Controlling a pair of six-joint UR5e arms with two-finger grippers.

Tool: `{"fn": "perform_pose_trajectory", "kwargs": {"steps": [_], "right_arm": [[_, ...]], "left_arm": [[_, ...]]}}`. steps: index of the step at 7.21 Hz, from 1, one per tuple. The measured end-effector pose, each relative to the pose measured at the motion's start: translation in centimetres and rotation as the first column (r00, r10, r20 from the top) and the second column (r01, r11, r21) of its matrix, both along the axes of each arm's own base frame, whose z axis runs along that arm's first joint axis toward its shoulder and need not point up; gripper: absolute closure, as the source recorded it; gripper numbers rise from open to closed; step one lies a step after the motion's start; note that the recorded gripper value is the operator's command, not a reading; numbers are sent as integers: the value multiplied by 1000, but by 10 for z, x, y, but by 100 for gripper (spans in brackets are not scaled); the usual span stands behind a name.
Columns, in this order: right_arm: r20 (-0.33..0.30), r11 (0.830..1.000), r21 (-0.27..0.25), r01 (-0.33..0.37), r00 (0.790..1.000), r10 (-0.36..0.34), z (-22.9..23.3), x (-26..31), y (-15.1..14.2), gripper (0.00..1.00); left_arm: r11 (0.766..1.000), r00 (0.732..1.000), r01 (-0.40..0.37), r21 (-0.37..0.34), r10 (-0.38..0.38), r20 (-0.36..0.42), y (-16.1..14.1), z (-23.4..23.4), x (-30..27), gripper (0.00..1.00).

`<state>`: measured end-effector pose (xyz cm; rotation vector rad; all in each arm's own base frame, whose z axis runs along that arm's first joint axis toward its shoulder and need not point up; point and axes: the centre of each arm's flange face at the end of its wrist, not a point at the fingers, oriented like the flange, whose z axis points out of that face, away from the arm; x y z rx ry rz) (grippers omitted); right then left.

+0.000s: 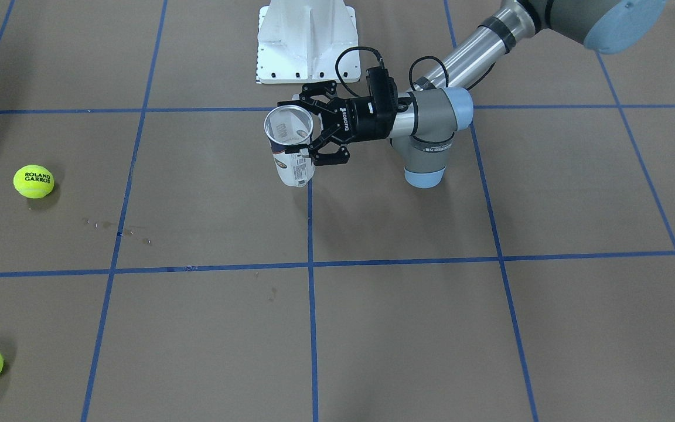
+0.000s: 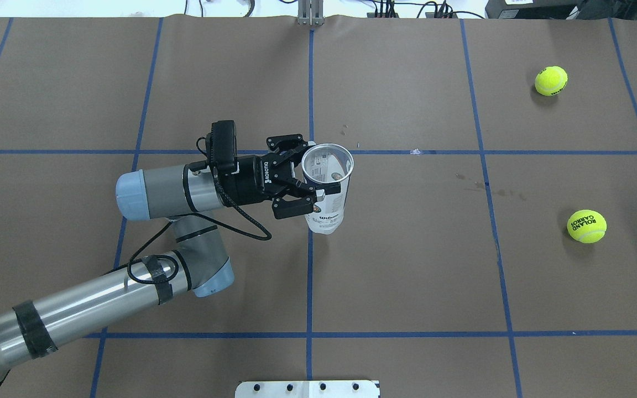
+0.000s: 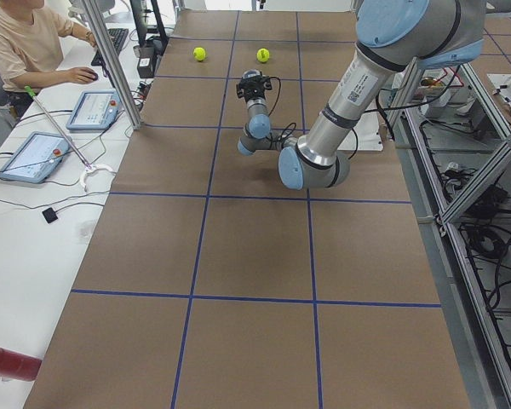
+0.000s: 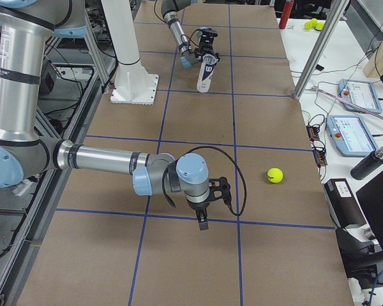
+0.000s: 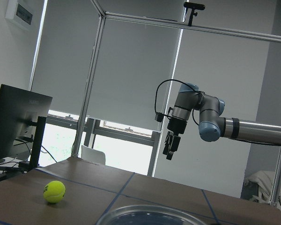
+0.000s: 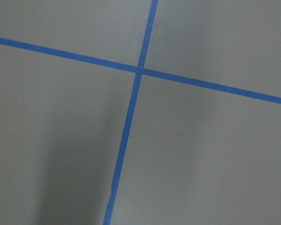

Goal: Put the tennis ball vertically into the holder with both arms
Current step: 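Lower the upright can onto the table and open the left gripper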

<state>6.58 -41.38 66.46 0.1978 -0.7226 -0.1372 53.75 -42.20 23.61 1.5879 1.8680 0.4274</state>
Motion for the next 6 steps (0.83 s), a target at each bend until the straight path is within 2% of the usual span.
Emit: {"fn": "perform_pose_trajectory", "kwargs": {"steps": [3, 5, 6], "right_arm": [[1, 1000, 1, 0, 1000, 0, -1, 0, -1, 0], [1, 1000, 2, 0, 1000, 0, -1, 0, -1, 0], [1, 1000, 3, 0, 1000, 0, -1, 0, -1, 0]], "left_arm": [[999, 1000, -19, -28, 19, 2, 15, 13, 13, 34], [999, 1000, -17, -36, 18, 6, 17, 26, 12, 19], [999, 1000, -13, -40, 14, 3, 17, 28, 11, 1]]}}
